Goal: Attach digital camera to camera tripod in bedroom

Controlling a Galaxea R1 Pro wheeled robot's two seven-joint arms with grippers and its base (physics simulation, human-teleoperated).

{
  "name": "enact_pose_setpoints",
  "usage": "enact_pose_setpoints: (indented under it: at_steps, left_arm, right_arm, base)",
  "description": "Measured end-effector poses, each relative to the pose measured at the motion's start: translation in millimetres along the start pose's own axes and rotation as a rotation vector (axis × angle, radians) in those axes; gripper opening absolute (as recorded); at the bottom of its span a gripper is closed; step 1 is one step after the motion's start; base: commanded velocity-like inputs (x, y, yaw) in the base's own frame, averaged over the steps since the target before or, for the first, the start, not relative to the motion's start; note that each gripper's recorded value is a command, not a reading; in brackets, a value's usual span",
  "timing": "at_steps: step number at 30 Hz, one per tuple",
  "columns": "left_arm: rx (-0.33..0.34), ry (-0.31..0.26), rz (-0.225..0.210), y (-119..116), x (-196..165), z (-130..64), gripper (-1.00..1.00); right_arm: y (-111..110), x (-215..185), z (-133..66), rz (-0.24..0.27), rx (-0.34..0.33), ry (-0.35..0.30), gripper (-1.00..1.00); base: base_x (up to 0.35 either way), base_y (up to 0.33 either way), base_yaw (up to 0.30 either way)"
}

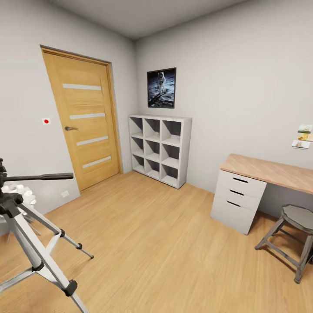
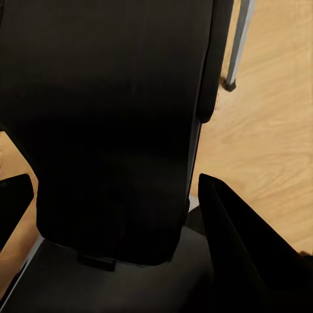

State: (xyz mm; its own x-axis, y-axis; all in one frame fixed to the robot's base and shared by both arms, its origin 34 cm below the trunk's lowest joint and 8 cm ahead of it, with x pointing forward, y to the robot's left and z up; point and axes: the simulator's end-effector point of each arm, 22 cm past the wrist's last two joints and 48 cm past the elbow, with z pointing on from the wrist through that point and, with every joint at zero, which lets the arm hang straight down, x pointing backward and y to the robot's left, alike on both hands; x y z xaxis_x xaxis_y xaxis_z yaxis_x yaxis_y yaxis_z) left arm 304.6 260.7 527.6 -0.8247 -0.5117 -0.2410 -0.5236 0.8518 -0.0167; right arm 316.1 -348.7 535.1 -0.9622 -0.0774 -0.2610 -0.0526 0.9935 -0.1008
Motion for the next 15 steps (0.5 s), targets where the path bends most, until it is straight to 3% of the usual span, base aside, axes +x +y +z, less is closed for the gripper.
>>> enact_pose_setpoints:
  at_steps: [15]
  left_arm:
    - [0.003, 0.002, 0.0, -2.2, 1.3, -0.3, -1.0]
  right_arm:
    - [1.0, 0.5, 0.0, 0.0, -0.001, 0.002, 1.0]
  base:
    - [0.0, 0.0, 0.3]
